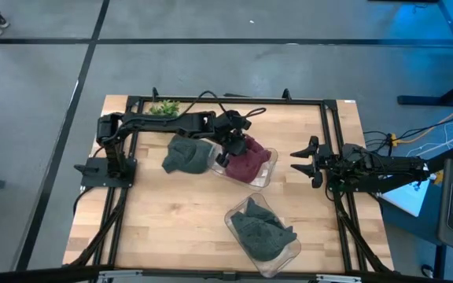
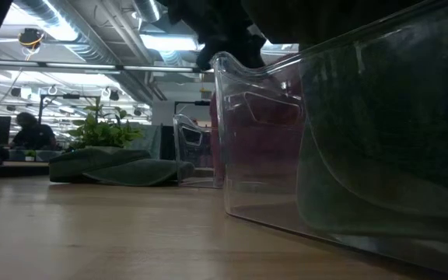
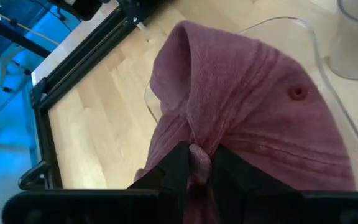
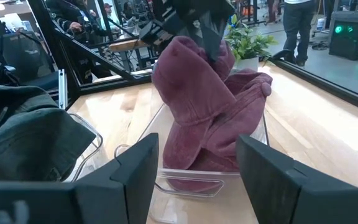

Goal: Pick & Place hat
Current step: Put the red cap into the top transparent bin

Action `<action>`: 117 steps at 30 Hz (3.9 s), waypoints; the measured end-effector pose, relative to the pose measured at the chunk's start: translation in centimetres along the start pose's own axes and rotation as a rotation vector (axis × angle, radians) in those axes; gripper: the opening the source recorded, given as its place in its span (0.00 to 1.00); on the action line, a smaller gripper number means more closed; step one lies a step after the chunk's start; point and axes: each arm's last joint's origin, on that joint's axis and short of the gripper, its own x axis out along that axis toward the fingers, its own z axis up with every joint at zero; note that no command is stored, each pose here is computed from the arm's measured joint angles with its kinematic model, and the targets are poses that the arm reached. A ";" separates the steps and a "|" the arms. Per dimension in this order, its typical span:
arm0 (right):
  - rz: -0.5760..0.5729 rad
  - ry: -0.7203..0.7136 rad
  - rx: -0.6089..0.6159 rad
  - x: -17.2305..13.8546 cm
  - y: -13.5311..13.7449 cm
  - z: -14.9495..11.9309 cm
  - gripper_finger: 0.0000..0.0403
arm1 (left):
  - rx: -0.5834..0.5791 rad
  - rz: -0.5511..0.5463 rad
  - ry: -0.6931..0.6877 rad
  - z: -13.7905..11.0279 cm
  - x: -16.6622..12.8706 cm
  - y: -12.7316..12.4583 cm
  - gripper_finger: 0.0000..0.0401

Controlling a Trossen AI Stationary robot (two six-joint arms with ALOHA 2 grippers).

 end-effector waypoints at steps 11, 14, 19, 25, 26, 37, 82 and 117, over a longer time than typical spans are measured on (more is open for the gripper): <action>0.000 0.001 0.000 0.0 0.0 0.0 0.53 | -0.040 -0.025 0.031 -0.8 1.6 -0.2 0.14; 0.000 0.001 0.000 0.0 0.0 0.0 0.53 | -0.077 -0.018 0.037 -1.0 1.6 -0.1 0.15; 0.000 0.001 0.000 0.0 0.0 0.0 0.53 | -0.091 -0.015 0.040 -1.0 1.6 0.0 0.20; 0.000 0.001 0.000 0.0 0.0 0.0 0.53 | -0.103 0.018 0.071 -1.3 1.5 0.2 0.34; 0.000 0.001 0.000 0.0 0.0 0.0 0.53 | -0.101 0.031 0.083 -1.3 1.5 0.2 0.36; 0.000 0.001 0.000 0.0 0.0 0.0 0.53 | -0.084 0.124 0.066 -0.3 -0.8 1.0 0.51; 0.000 0.001 0.000 0.0 0.0 0.0 0.53 | -0.060 -0.412 -0.006 4.3 -13.3 -7.8 0.08; -0.001 0.001 0.000 0.0 0.0 0.0 0.53 | -0.006 -0.129 0.215 -2.7 0.8 -14.3 0.00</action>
